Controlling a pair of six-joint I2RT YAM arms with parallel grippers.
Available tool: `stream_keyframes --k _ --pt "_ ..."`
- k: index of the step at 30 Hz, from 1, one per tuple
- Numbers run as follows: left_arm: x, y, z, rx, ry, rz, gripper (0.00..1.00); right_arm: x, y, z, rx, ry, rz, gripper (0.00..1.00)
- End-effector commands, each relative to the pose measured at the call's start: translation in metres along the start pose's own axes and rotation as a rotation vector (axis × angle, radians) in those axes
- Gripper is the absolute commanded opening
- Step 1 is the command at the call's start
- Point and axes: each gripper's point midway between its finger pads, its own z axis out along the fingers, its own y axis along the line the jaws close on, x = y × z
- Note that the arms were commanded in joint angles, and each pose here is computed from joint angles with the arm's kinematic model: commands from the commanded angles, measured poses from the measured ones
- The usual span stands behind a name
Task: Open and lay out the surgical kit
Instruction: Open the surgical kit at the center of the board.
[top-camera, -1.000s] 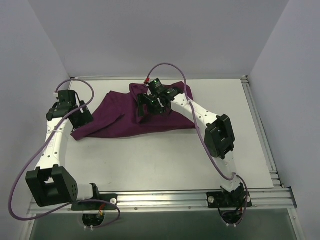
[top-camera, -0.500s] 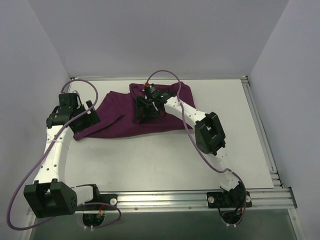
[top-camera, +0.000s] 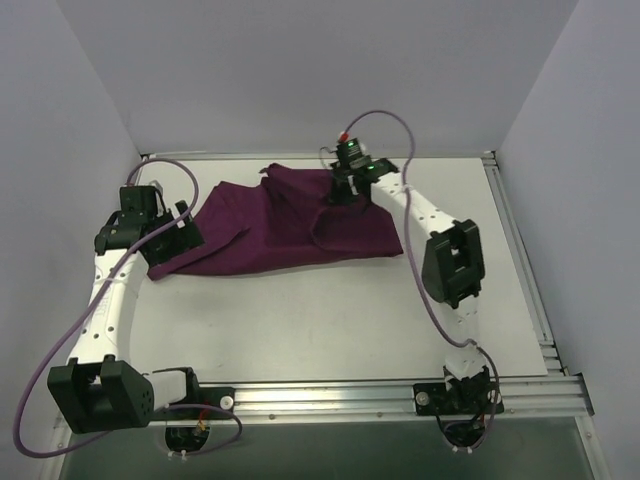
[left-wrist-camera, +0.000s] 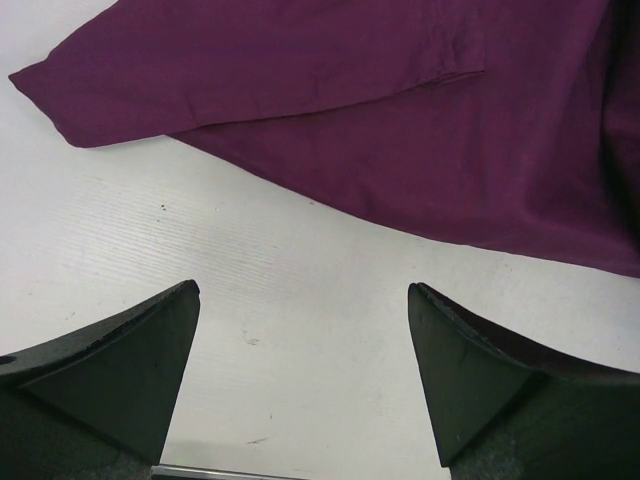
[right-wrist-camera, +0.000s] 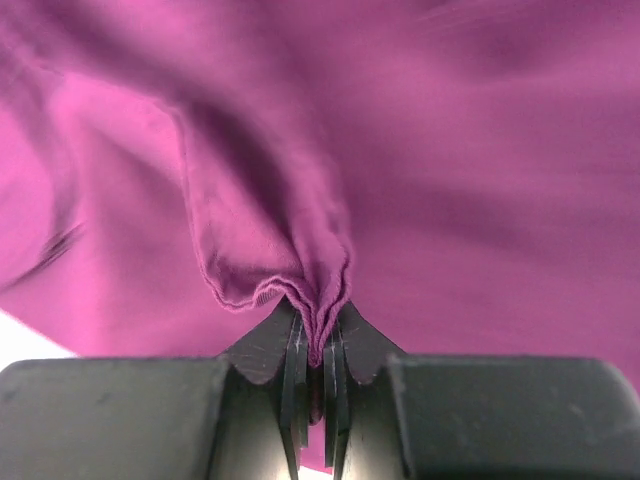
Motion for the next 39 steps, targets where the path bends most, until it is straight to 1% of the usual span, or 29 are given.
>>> stream_keyframes --k 1,3,4,5,6,7,8,9,10,11,12,13,14,15,16,17,18,20,21,23,25,26,27,30,31,32,34,35,39 --pt "-0.010 -0.013 0.003 0.059 -0.023 0.020 0.94 -0.090 -0.135 -0.104 0.292 -0.257 0.109 0.00" --pt "-0.009 -0.017 0.011 0.071 -0.008 0.029 0.94 -0.084 -0.198 -0.136 0.436 -0.266 0.182 0.00" --pt "-0.009 -0.018 0.014 0.074 0.004 0.032 0.94 -0.085 -0.248 -0.158 0.523 -0.287 0.259 0.00" --pt "-0.008 -0.022 0.017 0.082 0.019 0.041 0.94 -0.082 -0.273 -0.172 0.573 -0.305 0.290 0.00" --pt "-0.011 -0.025 0.017 0.091 0.030 0.053 0.94 -0.067 -0.299 -0.192 0.639 -0.311 0.324 0.00" --pt "-0.009 -0.026 0.023 0.088 0.054 0.059 0.94 -0.059 -0.341 -0.217 0.714 -0.329 0.398 0.00" --pt "-0.010 -0.030 0.024 0.098 0.058 0.071 0.94 -0.054 -0.358 -0.229 0.746 -0.348 0.422 0.00" --pt "-0.013 -0.033 0.025 0.104 0.045 0.084 0.94 -0.048 -0.371 -0.240 0.778 -0.348 0.415 0.04" --pt "-0.015 -0.032 0.027 0.092 0.039 0.086 0.94 -0.045 -0.385 -0.250 0.831 -0.351 0.423 0.10" --pt "-0.017 -0.033 0.028 0.085 0.026 0.086 0.94 -0.036 -0.397 -0.262 0.904 -0.327 0.440 0.13" --pt "-0.018 -0.034 0.032 0.082 0.025 0.083 0.94 -0.032 -0.407 -0.265 0.954 -0.304 0.430 0.14" --pt "-0.021 -0.034 0.033 0.075 0.018 0.080 0.94 -0.031 -0.416 -0.276 1.030 -0.312 0.433 0.24" --pt "-0.022 -0.034 0.034 0.072 0.022 0.073 0.94 -0.032 -0.418 -0.277 1.029 -0.309 0.436 0.72" --pt "-0.020 -0.033 0.039 0.058 0.038 0.063 0.94 -0.035 -0.416 -0.267 0.988 -0.294 0.426 0.95" --pt "-0.018 -0.039 0.040 0.048 0.039 0.086 0.94 -0.042 -0.401 -0.248 0.857 -0.280 0.417 1.00" --pt "-0.020 -0.041 0.041 0.047 0.039 0.088 0.94 -0.046 -0.384 -0.236 0.811 -0.262 0.390 1.00" --pt "-0.021 -0.039 0.045 0.024 0.037 0.092 0.94 -0.046 -0.376 -0.227 0.802 -0.246 0.381 1.00" --pt "-0.024 -0.039 0.050 0.015 0.037 0.087 0.94 -0.054 -0.354 -0.218 0.774 -0.241 0.340 1.00" --pt "-0.024 -0.041 0.056 0.018 0.044 0.093 0.94 -0.058 -0.334 -0.207 0.730 -0.234 0.310 1.00" --pt "-0.024 -0.045 0.063 0.019 0.046 0.108 0.94 -0.067 -0.308 -0.198 0.632 -0.243 0.318 1.00" --pt "-0.022 -0.051 0.076 0.027 0.060 0.154 0.99 -0.072 -0.285 -0.187 0.530 -0.234 0.324 1.00" --pt "-0.021 -0.052 0.080 0.020 0.064 0.173 1.00 -0.074 -0.274 -0.185 0.473 -0.233 0.338 1.00" --pt "-0.022 -0.051 0.089 -0.001 0.061 0.206 0.94 -0.075 -0.257 -0.181 0.433 -0.232 0.321 1.00" --pt "-0.025 -0.055 0.106 -0.028 0.039 0.276 0.90 -0.068 -0.220 -0.171 0.303 -0.206 0.304 1.00" --pt "-0.026 -0.058 0.111 -0.029 0.029 0.298 0.87 -0.064 -0.210 -0.168 0.280 -0.199 0.289 1.00" --pt "-0.029 -0.064 0.117 -0.012 0.005 0.318 0.86 -0.060 -0.206 -0.167 0.274 -0.193 0.286 1.00" --pt "-0.027 -0.067 0.128 0.002 0.017 0.352 0.86 -0.048 -0.199 -0.163 0.248 -0.170 0.288 1.00" --pt "-0.028 -0.072 0.132 0.009 0.002 0.365 0.86 -0.044 -0.197 -0.162 0.239 -0.162 0.291 1.00" --pt "-0.027 -0.082 0.151 0.023 0.018 0.381 0.90 -0.035 -0.190 -0.164 0.220 -0.150 0.280 1.00"
